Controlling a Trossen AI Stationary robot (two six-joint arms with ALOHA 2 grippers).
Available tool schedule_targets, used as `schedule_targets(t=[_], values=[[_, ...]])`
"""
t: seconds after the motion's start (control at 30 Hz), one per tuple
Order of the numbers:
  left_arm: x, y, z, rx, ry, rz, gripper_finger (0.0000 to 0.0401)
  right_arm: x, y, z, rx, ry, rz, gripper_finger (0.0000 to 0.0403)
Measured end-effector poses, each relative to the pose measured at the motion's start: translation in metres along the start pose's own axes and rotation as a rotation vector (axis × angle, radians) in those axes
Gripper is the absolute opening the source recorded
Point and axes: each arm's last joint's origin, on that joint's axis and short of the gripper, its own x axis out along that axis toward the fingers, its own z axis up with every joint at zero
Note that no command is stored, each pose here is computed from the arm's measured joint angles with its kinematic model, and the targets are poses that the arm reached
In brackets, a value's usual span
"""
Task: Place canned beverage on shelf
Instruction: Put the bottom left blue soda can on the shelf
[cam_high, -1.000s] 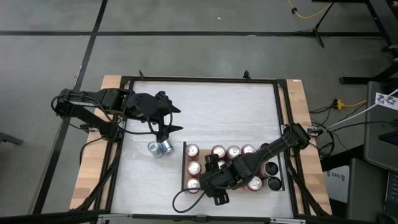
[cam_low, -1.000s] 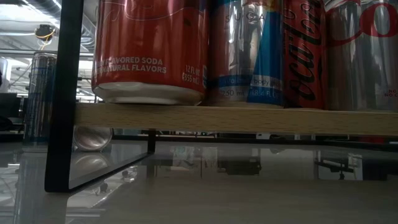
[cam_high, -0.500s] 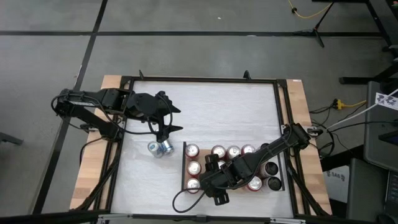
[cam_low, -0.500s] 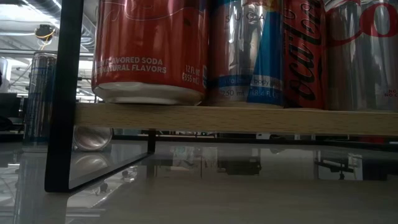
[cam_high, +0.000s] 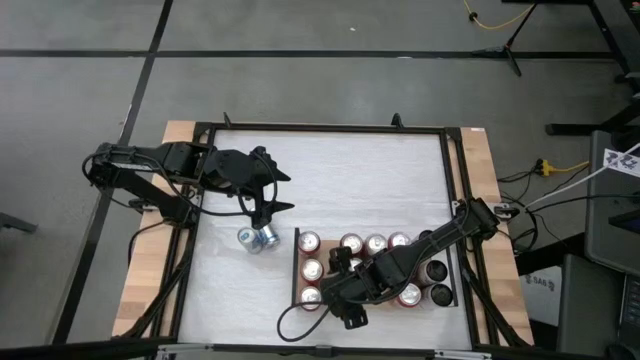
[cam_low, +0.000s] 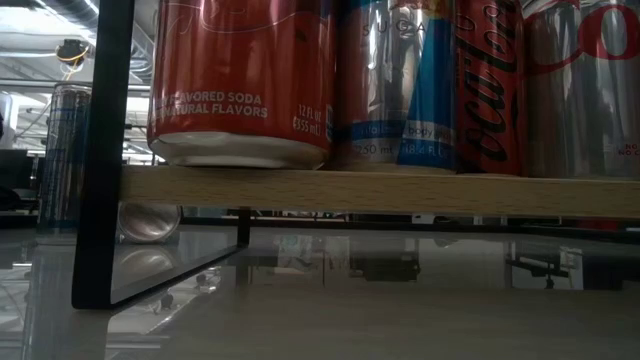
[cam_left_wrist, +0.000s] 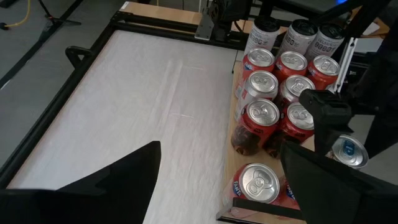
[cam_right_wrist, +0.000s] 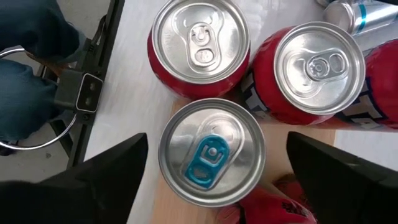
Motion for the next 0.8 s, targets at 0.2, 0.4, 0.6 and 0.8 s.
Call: schedule_targets(t=[0.2, 0.4, 0.6, 0.8], values=[[0.0, 0.0, 0.0, 0.0, 0.002, 0.0, 0.0322, 0.0, -0.001, 0.0, 0.001, 0.0, -0.001, 0.0385], [-0.008, 0.002, -0.006, -0.043, 0.045, 0.007, 0.0322, -0.004, -0.001, 0.0, 0.002, -0.007, 0.001, 0.0386], [-0.02, 0.002, -0.017, -0.135, 0.116, 0.014, 0.0322, -0.008, -0.002, 0.0, 0.003, -0.012, 0.002, 0.0386], [-0.031, 0.0, -0.031, -0.368, 0.221, 0.06, 0.0322, -0.024, -0.004, -0.001, 0.006, -0.037, 0.009, 0.0386]])
